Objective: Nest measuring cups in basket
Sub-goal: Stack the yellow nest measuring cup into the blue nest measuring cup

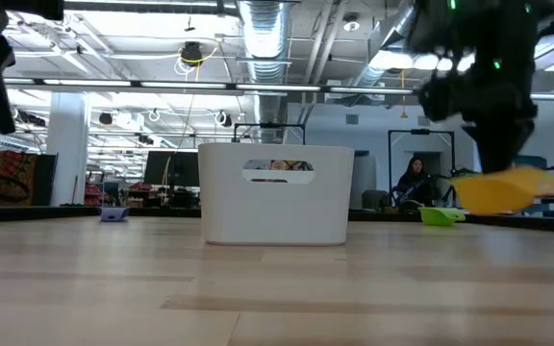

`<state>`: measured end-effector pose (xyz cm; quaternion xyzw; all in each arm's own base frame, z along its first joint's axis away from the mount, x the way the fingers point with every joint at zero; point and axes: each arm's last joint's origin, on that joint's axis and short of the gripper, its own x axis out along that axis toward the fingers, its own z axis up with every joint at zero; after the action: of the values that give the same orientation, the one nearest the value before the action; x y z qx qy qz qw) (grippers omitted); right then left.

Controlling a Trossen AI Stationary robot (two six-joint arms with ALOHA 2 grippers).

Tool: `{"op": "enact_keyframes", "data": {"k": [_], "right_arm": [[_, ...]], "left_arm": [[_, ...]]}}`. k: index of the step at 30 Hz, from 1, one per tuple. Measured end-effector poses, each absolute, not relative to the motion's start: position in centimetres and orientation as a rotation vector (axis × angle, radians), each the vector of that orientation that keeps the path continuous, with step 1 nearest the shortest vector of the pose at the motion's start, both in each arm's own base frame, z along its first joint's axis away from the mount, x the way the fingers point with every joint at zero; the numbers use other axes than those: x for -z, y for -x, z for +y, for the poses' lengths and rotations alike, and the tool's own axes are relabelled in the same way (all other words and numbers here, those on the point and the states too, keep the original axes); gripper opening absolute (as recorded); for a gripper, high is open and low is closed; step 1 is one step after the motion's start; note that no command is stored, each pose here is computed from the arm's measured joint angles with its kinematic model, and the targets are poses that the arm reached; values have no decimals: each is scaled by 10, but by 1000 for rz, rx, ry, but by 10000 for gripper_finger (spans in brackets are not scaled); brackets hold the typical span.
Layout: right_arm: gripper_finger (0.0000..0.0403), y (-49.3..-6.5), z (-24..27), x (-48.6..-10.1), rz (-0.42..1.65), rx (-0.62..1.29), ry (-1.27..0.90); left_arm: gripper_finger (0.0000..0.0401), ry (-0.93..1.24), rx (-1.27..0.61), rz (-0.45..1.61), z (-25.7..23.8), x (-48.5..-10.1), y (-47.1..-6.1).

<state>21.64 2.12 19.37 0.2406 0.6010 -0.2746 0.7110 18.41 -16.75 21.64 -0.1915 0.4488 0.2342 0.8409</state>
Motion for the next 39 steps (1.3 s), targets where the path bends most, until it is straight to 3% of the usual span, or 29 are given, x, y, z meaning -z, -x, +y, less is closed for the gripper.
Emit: {"op": "enact_keyframes", "data": {"k": [7,12,19,26,39], "right_arm": [[8,-240,40,-236,1151,518,-490],[20,-253,56,-252,1020,406,-513],[6,-268,68,-266,829,311,-504],[11,-304,73,-253,730,302,-419],[13,-386,86,-244,661,475,-84]], "left_arm": [[141,341,-542,699,-161,-228,-191],[141,273,-503,578,-165,-233,-201],[141,203,-466,454,-170,-242,-211],[141,171,-498,406,-162,-246,-223],[141,131,-527,363,-142,-255,-248]]}}
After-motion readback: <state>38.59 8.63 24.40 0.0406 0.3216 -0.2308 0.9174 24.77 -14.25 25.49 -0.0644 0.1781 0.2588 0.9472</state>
